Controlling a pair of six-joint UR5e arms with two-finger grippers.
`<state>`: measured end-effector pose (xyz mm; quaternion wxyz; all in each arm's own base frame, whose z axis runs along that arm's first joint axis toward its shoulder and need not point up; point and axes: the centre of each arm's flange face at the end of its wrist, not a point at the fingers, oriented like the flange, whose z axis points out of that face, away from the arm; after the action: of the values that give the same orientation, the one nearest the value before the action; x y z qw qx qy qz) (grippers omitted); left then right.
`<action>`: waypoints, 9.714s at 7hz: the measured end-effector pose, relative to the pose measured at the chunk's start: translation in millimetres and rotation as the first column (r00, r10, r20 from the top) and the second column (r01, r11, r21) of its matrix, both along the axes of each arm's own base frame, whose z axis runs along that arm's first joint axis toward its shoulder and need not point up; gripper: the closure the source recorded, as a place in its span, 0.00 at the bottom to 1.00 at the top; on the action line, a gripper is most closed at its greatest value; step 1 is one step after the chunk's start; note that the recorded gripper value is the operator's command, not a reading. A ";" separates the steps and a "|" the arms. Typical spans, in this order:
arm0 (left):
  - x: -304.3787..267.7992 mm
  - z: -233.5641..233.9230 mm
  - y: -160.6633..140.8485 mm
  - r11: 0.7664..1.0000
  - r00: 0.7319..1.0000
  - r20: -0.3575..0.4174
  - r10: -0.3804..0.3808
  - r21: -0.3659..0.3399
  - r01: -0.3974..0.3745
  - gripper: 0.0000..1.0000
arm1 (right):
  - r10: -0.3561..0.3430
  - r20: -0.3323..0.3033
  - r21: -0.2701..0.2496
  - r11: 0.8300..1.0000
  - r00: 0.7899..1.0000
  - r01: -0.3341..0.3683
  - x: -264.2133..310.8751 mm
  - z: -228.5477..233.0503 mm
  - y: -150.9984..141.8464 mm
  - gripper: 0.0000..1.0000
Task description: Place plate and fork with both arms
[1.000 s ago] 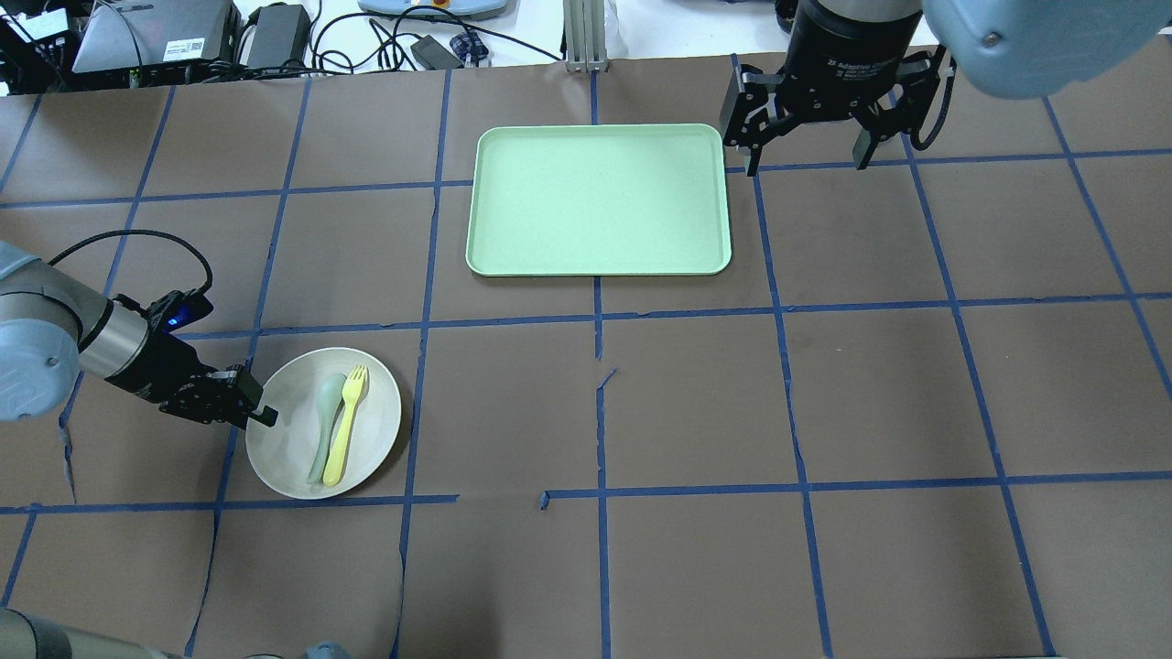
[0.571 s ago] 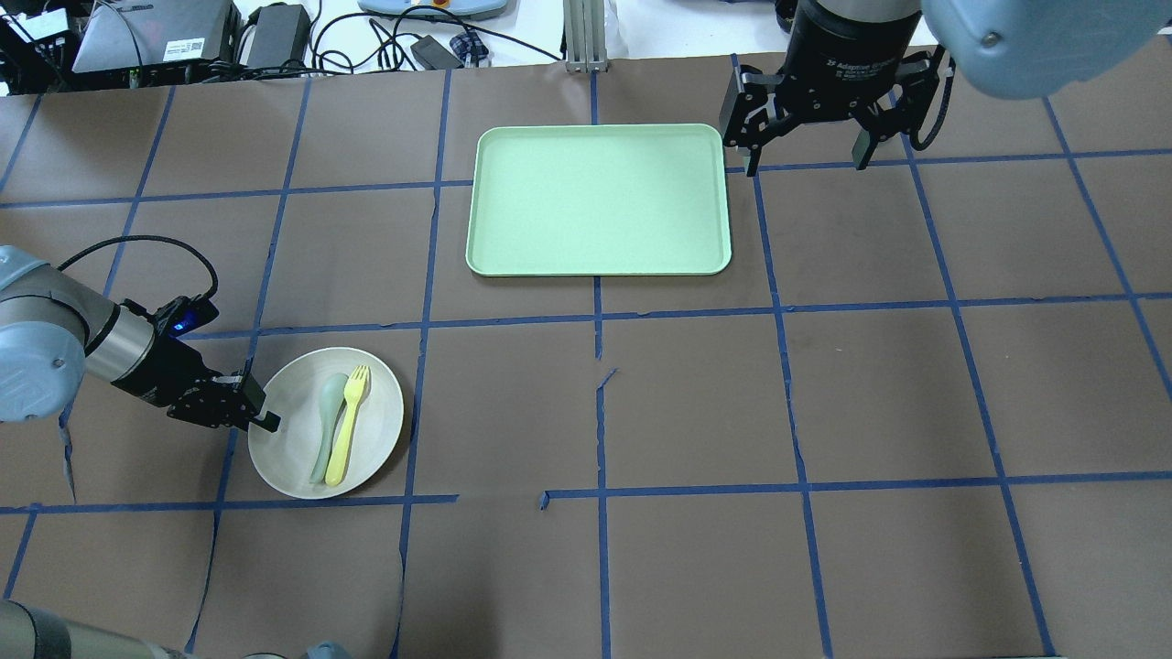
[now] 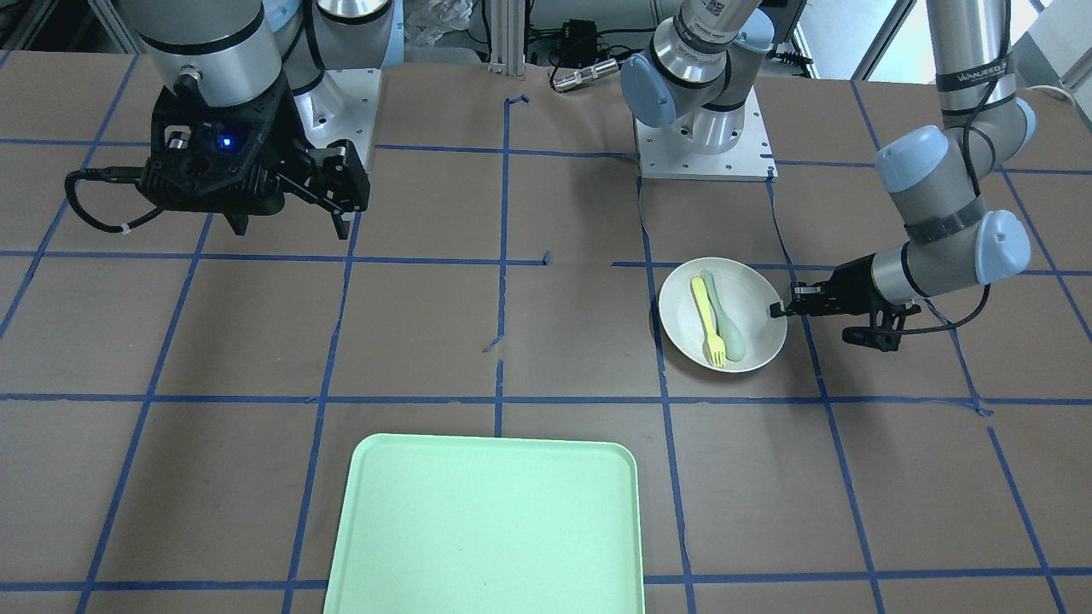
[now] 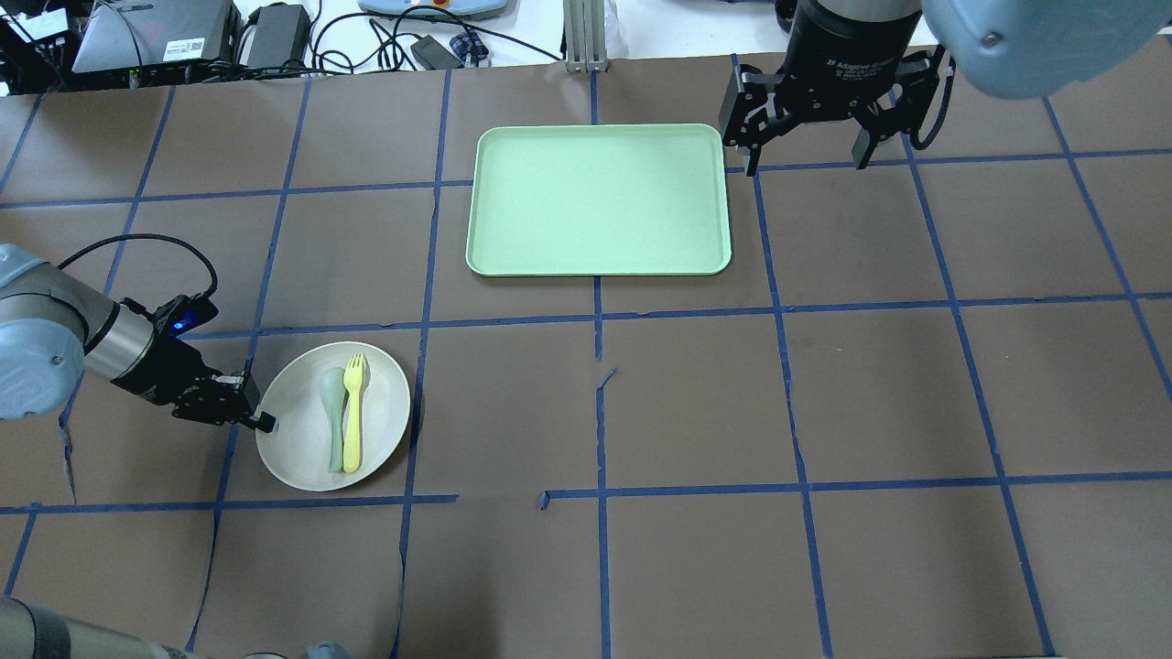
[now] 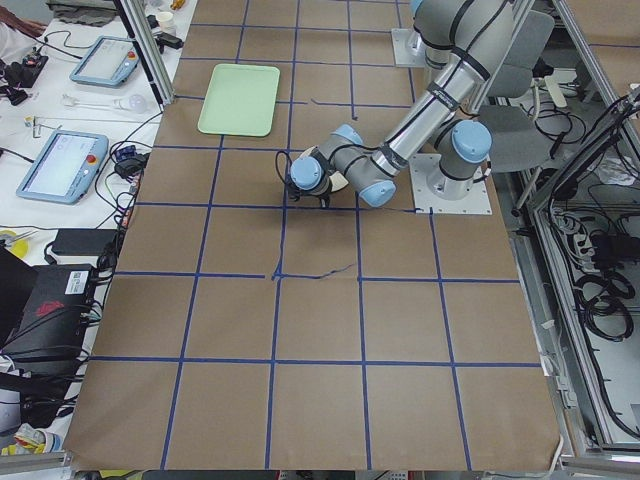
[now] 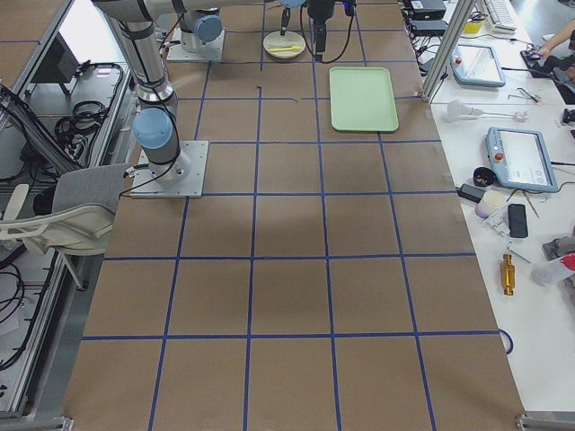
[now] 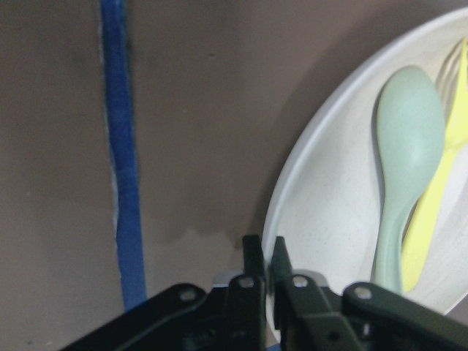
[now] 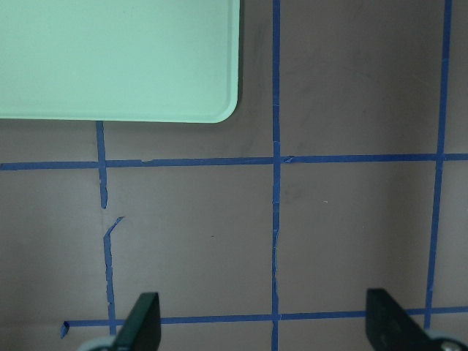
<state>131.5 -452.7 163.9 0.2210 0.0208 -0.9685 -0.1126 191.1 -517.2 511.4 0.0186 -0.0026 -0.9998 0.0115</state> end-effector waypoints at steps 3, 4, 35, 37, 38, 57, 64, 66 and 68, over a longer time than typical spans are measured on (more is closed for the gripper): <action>11.5 44.5 -43.6 0.999 1.000 0.023 -0.015 -0.034 0.015 1.00 | 0.000 0.000 0.001 1.000 1.000 0.000 0.0 -0.4 -0.1 0.00; -1.7 65.1 -69.4 0.996 0.997 0.052 -0.050 -0.069 0.054 1.00 | 0.000 0.000 0.001 1.000 1.000 0.000 0.0 -0.3 0.0 0.00; -252.2 297.2 -3.5 0.993 0.886 0.464 0.005 -0.105 0.049 0.00 | -0.002 0.059 -0.061 0.998 0.998 0.006 59.5 -183.7 -193.0 0.19; -251.8 298.2 0.9 0.993 0.883 0.469 0.003 -0.108 0.054 0.00 | 0.021 0.055 -0.044 0.999 0.998 -0.018 84.2 -240.3 -205.1 0.35; -252.0 297.7 0.6 0.993 0.884 0.467 -0.001 -0.108 0.058 0.00 | 0.032 0.050 -0.032 0.999 0.998 -0.031 96.0 -263.1 -205.6 0.35; -255.6 313.0 -0.5 0.963 0.897 0.431 -0.103 -0.183 0.199 0.00 | 0.060 0.013 -0.009 0.998 0.998 -0.060 145.6 -321.4 -178.4 0.70; -256.0 311.0 -7.4 0.963 0.902 0.429 -0.036 -0.227 0.147 0.00 | 0.047 0.000 -0.047 0.998 0.999 -0.047 136.1 -287.6 -174.5 0.92; -256.0 307.6 -7.1 0.964 0.902 0.430 -0.040 -0.219 0.148 0.00 | -0.051 -0.010 -0.065 0.997 0.999 0.050 83.4 -262.7 -179.9 0.92; -256.6 305.3 -6.3 0.965 0.903 0.428 -0.042 -0.216 0.147 0.00 | -0.120 0.003 -0.047 0.992 0.993 0.120 27.7 -274.8 -169.4 0.92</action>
<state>-125.1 -459.0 469.2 0.0029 -0.0302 -0.9995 0.0031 218.8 -686.6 236.6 0.0193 -0.0631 -0.9972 0.0341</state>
